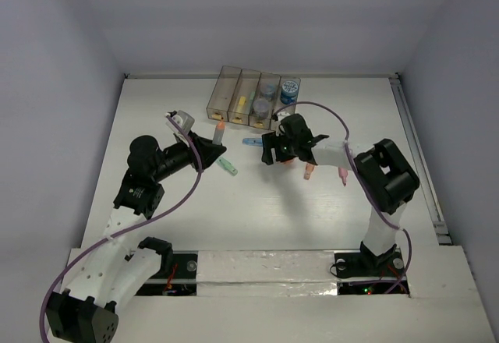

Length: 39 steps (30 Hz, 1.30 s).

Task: Sort the stationery into containers
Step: Pick up the pen cap from the center of the board.

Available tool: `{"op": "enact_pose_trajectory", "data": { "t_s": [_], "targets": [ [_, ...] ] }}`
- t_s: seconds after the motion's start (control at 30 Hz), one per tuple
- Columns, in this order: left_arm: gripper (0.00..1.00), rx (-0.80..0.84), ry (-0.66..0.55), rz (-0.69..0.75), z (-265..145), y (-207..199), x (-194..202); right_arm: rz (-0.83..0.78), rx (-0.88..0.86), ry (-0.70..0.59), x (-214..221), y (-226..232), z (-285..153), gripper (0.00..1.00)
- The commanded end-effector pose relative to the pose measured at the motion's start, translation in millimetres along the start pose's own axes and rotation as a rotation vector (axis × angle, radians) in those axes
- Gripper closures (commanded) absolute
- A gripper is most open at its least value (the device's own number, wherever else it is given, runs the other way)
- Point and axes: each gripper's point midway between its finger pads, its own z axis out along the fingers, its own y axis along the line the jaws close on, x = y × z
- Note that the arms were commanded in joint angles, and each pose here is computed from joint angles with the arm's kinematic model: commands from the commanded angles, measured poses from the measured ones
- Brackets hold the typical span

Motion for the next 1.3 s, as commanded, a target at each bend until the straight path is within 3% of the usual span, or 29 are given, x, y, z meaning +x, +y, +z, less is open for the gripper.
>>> {"op": "enact_pose_trajectory", "data": {
  "t_s": [0.0, 0.17, 0.4, 0.47, 0.57, 0.77, 1.0, 1.27],
  "targets": [
    [1.0, 0.04, -0.061, 0.052, -1, -11, -18, -0.06, -0.01, 0.024, 1, 5, -4, 0.19],
    [1.0, 0.05, -0.066, 0.049, -2, -13, -19, -0.053, 0.005, -0.089, -35, 16, -31, 0.03],
    [1.0, 0.058, -0.082, 0.049, -5, -18, -23, 0.051, -0.043, -0.185, -40, 29, -71, 0.0],
    [1.0, 0.057, -0.088, 0.049, -6, -18, -25, 0.091, -0.035, -0.221, -43, 29, -78, 0.03],
    [1.0, 0.049, -0.094, 0.05, -7, -18, -26, 0.153, 0.072, -0.147, -15, 6, -69, 0.11],
    [1.0, 0.048, -0.105, 0.054, -9, -20, -29, 0.197, 0.295, -0.096, -6, -32, -50, 0.14],
    [1.0, 0.061, -0.103, 0.061, -9, -25, -28, 0.2, 0.347, -0.052, -9, -43, -28, 0.14],
    [1.0, 0.055, -0.102, 0.062, -9, -24, -29, 0.194, 0.392, -0.015, 1, -52, -21, 0.33]
  ]
}}
